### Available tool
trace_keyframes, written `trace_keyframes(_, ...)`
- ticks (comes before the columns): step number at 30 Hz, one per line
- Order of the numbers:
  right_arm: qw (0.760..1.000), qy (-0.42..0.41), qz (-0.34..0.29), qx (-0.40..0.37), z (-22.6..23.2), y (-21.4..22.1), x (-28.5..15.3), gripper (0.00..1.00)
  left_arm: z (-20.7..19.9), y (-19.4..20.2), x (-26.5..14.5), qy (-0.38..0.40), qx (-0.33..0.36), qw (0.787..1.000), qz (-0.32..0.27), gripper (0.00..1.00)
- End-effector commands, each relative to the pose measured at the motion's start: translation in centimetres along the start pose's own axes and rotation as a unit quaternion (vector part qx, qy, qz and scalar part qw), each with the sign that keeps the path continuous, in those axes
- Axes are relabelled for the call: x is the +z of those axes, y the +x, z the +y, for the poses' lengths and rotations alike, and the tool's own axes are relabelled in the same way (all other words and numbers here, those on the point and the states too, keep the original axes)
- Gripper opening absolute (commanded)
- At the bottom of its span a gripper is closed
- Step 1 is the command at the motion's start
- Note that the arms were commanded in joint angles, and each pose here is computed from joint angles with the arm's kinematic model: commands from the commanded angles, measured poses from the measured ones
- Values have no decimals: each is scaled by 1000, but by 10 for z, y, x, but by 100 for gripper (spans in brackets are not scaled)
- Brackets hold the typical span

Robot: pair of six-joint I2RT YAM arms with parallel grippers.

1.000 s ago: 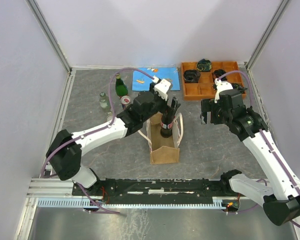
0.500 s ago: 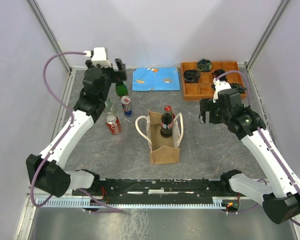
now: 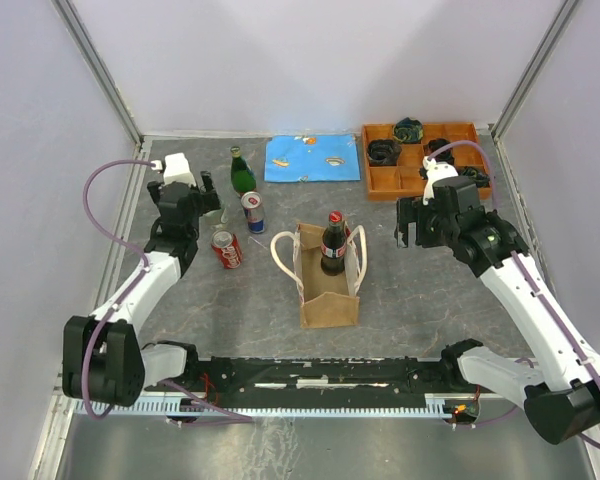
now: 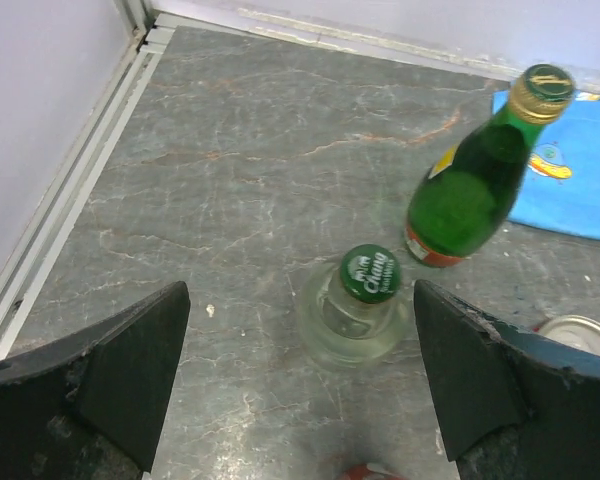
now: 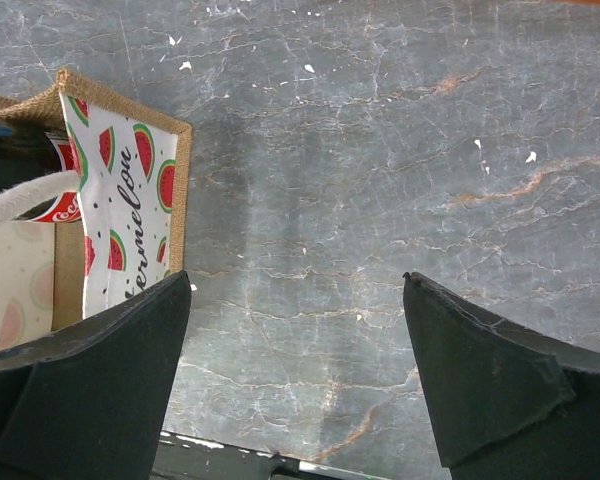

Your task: Place the beverage into the canvas bag

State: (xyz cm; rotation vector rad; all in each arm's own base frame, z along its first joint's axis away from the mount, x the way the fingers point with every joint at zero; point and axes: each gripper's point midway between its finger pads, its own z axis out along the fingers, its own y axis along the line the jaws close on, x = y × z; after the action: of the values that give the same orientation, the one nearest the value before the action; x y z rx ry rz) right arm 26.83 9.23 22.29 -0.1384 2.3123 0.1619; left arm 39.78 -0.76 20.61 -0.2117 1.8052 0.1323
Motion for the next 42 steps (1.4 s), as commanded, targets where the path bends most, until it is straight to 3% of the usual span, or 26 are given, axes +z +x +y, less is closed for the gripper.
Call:
trace_keyframes(1,1000,-13,-10,6,6,-7,3,95,9,-18,14,-9,6,998,-66,98)
trace_keyframes(23,1000,-4,2,0,4,-7,6,95,-15,48,60,46,24,999,-17,95)
trace_keyframes(27,1000,-2,4,0,4,-8,8,95,-14,54,59,44,25,999,-14,75)
trace_keyframes(33,1000,-5,6,-1,6,-8,10,94,-13,60,55,47,19,999,-7,5)
trace_keyframes(37,1000,-7,5,-2,6,-8,9,94,-15,44,52,52,16,998,-20,3)
trace_keyframes(42,1000,-9,2,-1,6,-9,9,94,-20,-7,46,58,11,997,-55,3)
